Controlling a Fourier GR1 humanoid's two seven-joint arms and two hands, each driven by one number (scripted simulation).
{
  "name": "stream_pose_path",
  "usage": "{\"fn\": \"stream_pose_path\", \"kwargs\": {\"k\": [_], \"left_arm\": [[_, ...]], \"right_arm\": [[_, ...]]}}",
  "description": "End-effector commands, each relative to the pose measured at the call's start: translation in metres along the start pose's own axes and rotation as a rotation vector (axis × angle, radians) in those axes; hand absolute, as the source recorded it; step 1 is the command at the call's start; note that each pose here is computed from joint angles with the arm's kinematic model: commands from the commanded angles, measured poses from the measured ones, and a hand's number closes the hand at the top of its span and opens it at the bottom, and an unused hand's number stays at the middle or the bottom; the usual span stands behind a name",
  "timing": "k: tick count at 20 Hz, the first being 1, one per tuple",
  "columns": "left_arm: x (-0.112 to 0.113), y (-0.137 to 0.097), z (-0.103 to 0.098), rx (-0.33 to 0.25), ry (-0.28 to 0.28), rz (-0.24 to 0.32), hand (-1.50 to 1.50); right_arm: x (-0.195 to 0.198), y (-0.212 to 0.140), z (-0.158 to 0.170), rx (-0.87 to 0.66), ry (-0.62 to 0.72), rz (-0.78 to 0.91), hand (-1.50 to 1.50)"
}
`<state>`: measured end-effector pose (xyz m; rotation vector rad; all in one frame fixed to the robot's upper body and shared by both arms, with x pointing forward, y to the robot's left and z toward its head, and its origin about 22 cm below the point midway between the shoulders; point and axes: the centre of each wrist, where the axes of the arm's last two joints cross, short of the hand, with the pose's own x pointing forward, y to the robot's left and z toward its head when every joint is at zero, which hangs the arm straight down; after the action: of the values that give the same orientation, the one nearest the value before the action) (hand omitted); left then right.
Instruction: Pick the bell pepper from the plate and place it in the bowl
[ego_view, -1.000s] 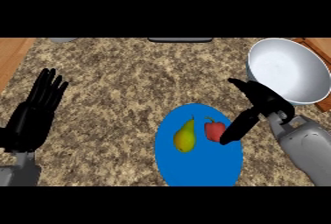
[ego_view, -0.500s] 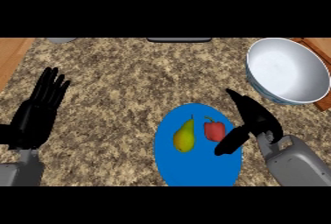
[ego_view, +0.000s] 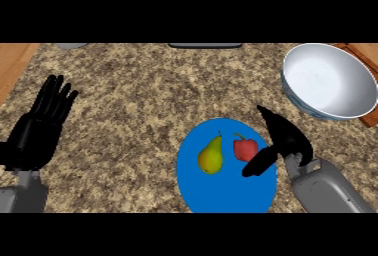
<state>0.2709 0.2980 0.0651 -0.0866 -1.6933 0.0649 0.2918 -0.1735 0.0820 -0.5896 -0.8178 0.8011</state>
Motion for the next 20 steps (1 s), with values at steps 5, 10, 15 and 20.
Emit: {"fn": "stream_pose_path", "kwargs": {"k": [5,10,15,20], "left_arm": [[-0.004,0.012,0.011,-0.012,0.008,0.000,0.00],[-0.012,-0.001,0.011,0.009,0.004,0.006,0.00],[0.003,-0.004,0.006,-0.004,0.003,0.007,0.00],[-0.014,-0.001,0.006,-0.001,0.012,-0.009,0.00]], "right_arm": [[-0.001,0.031,-0.017,0.043,0.076,0.042,-1.50],[0.005,0.025,-0.030,0.072,0.085,0.048,-1.50],[0.010,0.008,-0.037,0.079,0.026,0.182,1.50],[-0.005,0.018,-0.038,0.055,0.002,0.253,1.50]]}}
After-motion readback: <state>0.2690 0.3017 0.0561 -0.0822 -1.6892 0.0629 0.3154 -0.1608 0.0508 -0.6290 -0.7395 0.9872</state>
